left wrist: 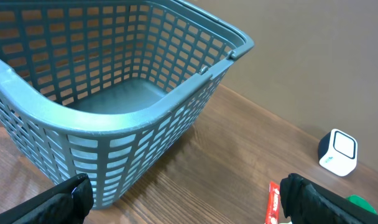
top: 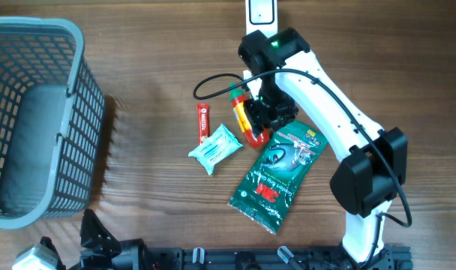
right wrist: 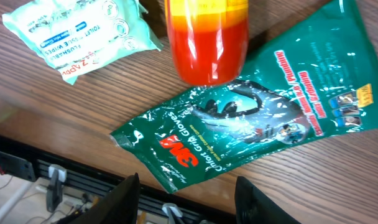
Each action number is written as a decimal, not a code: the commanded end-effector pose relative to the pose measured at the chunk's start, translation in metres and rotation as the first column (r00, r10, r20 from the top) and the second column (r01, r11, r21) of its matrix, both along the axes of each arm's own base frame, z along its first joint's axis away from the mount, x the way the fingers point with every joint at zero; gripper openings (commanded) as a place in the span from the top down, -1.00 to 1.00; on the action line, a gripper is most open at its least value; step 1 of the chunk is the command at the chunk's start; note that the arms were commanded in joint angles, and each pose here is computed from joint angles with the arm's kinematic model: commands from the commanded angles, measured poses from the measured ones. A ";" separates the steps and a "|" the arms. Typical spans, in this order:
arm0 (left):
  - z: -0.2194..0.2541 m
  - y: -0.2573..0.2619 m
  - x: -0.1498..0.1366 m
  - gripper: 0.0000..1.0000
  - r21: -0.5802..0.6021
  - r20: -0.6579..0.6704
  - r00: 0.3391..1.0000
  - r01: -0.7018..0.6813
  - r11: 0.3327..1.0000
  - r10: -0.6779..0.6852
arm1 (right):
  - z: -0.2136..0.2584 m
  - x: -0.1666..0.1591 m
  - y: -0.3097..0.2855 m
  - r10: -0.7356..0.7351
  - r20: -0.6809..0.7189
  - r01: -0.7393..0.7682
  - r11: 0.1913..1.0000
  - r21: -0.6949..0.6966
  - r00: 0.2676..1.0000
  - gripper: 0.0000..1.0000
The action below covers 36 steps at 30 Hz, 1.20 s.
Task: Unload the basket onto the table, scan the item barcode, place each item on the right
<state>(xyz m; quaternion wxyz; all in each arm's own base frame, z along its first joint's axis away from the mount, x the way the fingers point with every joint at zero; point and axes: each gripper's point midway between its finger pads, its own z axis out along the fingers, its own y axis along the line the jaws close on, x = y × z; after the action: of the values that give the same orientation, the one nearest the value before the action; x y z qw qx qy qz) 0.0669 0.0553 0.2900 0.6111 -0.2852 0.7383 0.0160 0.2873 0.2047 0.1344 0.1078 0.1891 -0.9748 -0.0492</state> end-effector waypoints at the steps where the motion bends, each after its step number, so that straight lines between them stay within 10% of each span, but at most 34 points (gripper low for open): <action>1: 0.001 -0.002 0.000 -1.00 -0.006 0.010 1.000 0.010 1.000 -0.010 | -0.008 0.001 0.008 -0.020 -0.033 0.020 1.000 0.012 0.999 -0.04; 14: 0.001 -0.002 0.000 -1.00 -0.006 0.010 1.000 0.010 1.000 -0.010 | -0.013 0.034 0.026 -0.277 0.080 0.274 0.961 0.038 0.958 -0.99; 36: 0.001 -0.002 0.000 -1.00 -0.006 0.010 1.000 0.010 1.000 -0.010 | -0.065 0.094 0.055 -0.174 0.314 0.147 0.983 0.107 0.933 -0.81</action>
<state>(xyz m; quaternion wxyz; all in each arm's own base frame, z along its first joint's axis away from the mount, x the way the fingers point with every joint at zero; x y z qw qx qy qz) 0.0669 0.0553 0.2900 0.6111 -0.2852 0.7383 0.0160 0.3776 0.2616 0.0913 -0.0725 0.0969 -0.9891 -0.0836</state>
